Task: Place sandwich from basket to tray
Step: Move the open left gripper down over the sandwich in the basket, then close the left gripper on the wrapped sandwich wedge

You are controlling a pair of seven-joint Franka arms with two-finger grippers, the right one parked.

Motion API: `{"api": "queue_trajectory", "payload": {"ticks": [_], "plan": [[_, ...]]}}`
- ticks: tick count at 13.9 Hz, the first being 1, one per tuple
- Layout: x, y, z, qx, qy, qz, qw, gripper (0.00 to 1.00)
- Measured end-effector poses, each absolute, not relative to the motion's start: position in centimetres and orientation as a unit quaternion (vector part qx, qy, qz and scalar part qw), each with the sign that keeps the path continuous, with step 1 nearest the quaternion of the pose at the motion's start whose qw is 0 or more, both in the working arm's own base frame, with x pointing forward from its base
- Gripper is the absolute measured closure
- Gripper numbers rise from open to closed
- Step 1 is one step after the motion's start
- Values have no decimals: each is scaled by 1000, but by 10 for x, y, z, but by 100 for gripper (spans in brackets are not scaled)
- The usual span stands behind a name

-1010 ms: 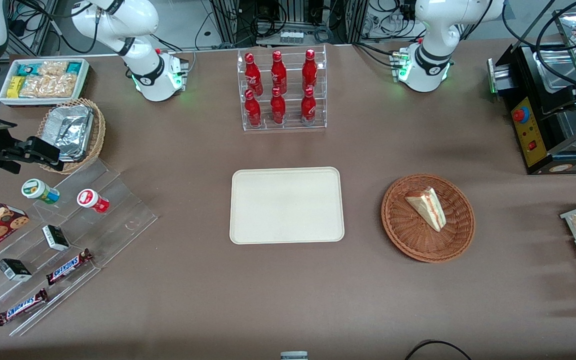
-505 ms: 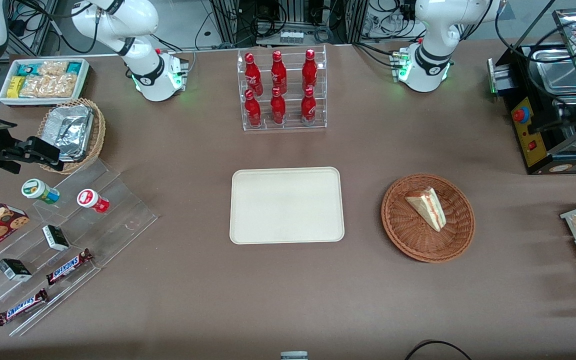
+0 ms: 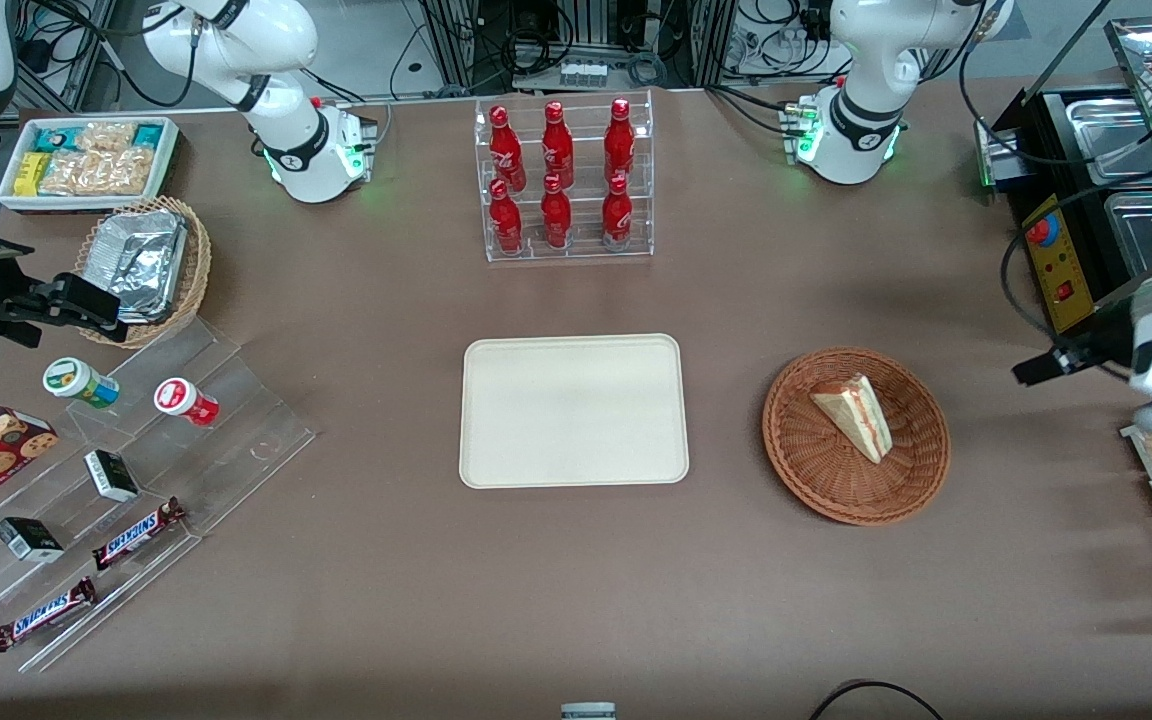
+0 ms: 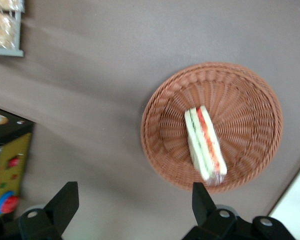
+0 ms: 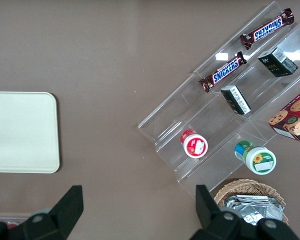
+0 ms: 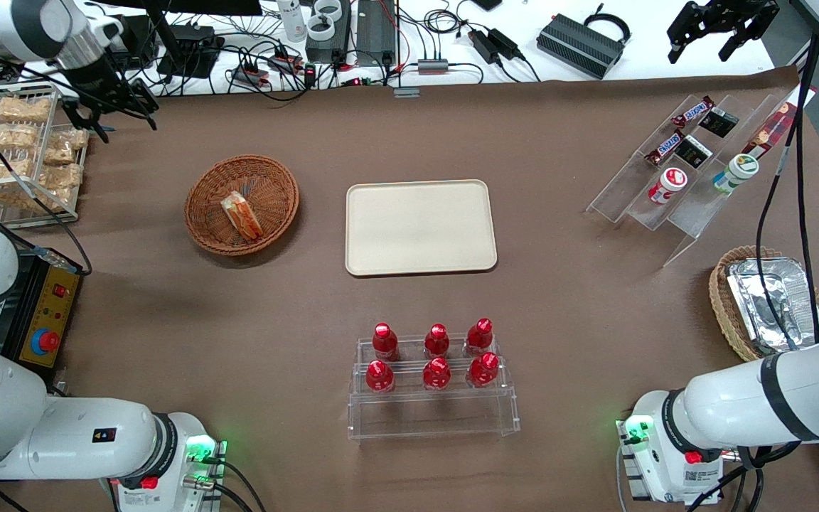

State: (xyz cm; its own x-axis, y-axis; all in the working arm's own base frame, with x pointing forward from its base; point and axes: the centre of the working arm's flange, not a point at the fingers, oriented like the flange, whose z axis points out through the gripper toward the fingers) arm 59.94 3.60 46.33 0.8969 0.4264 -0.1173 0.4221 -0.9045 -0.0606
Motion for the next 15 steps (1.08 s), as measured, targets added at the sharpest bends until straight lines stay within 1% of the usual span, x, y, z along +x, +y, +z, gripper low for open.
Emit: {"api": "queue_trajectory", "payload": {"ticks": [4,7,9,11,12,15], "plan": [[600,3,389,-960,-278,40,12,0],[601,-31,364,-956,-290,35,12,0],[603,-54,351,-955,-296,26,11,0],[602,-74,330,-955,-295,29,15,0],[600,-79,317,-955,-294,32,17,0],[590,-78,288,-955,-296,26,16,0]]}}
